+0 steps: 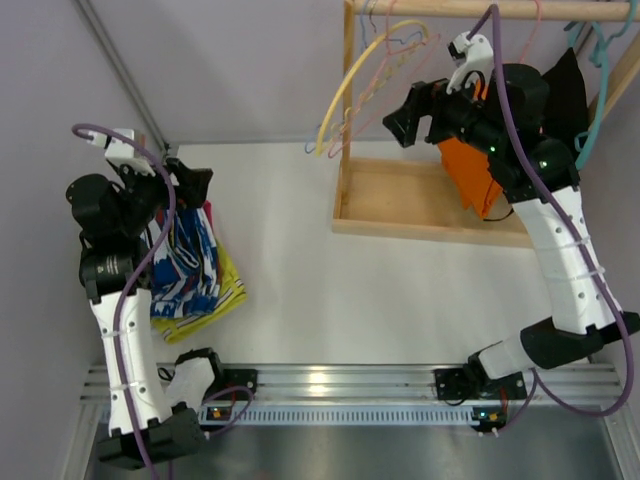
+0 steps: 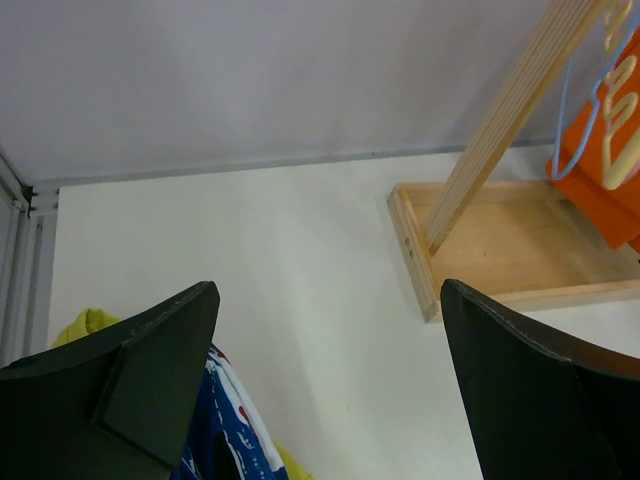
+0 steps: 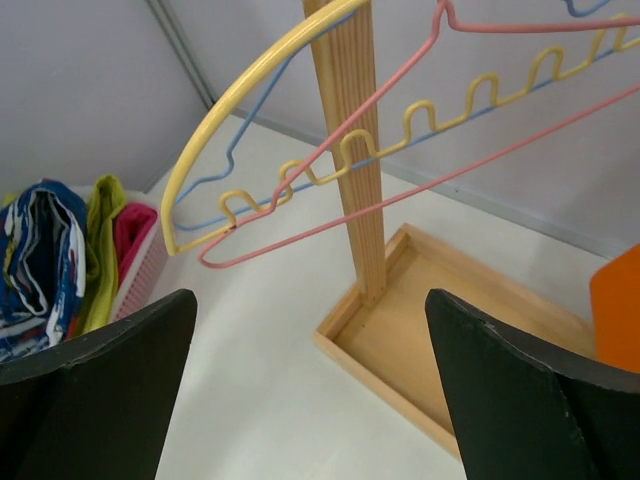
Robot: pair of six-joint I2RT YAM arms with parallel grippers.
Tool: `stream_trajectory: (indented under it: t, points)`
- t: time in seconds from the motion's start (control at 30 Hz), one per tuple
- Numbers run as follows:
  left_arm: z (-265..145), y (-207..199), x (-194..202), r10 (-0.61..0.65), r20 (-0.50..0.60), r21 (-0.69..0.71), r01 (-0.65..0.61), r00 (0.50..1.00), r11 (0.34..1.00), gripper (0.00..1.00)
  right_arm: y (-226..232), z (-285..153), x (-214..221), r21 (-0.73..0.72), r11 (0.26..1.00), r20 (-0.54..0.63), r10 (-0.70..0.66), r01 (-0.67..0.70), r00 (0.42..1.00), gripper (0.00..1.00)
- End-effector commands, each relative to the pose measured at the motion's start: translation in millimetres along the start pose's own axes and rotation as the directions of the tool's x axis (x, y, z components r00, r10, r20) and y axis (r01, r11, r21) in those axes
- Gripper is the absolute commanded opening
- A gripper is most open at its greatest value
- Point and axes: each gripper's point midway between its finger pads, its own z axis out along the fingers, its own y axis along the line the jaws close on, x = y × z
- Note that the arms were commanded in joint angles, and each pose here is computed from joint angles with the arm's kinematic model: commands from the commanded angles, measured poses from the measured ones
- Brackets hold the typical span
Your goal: Remove the trousers from the hanger
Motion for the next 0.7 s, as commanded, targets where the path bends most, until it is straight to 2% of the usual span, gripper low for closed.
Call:
stream_trajectory:
  t: [0.0,0.17,0.3,0.37,0.6,0.67]
  points:
    - [11.4,-4.9,-4.5,0.071,-0.007,0.083,-0.07,0.997,0.994,0.99,-1.3,-50.0,-15.9,0.005,0.997,0.051,-0.082,0.082,0.995,0.99]
    - [29.6,-8.6,10.9,0.065,-0.051,0.084,-0.06,0.997,0.995,0.99,-14.7,-82.5,-29.3,0.033,0.995,0.075,-0.094,0.091,0.993,0.99]
    - [41.5,-35.3,24.3,0.13,-0.068,0.115,-0.122,0.989,0.986,0.99,-54.3,-103.6,-42.1,0.139,0.988,0.089,-0.077,0.064,0.993,0.99]
    - [44.5,-64.9,32.4,0.144,-0.077,0.198,-0.126,0.987,0.972,0.99,-64.4,-108.7,-42.2,0.151,0.987,0.089,-0.072,0.058,0.993,0.99]
    - [53.6,-72.2,31.9,0.096,-0.086,0.215,-0.075,0.992,0.974,0.98,-137.4,-127.3,-51.1,0.312,0.95,0.161,-0.027,-0.025,0.987,0.95]
    - [56.6,-77.0,33.6,0.087,-0.096,0.231,-0.063,0.992,0.971,0.99,-155.9,-128.0,-54.3,0.332,0.942,0.178,-0.014,-0.047,0.984,0.9]
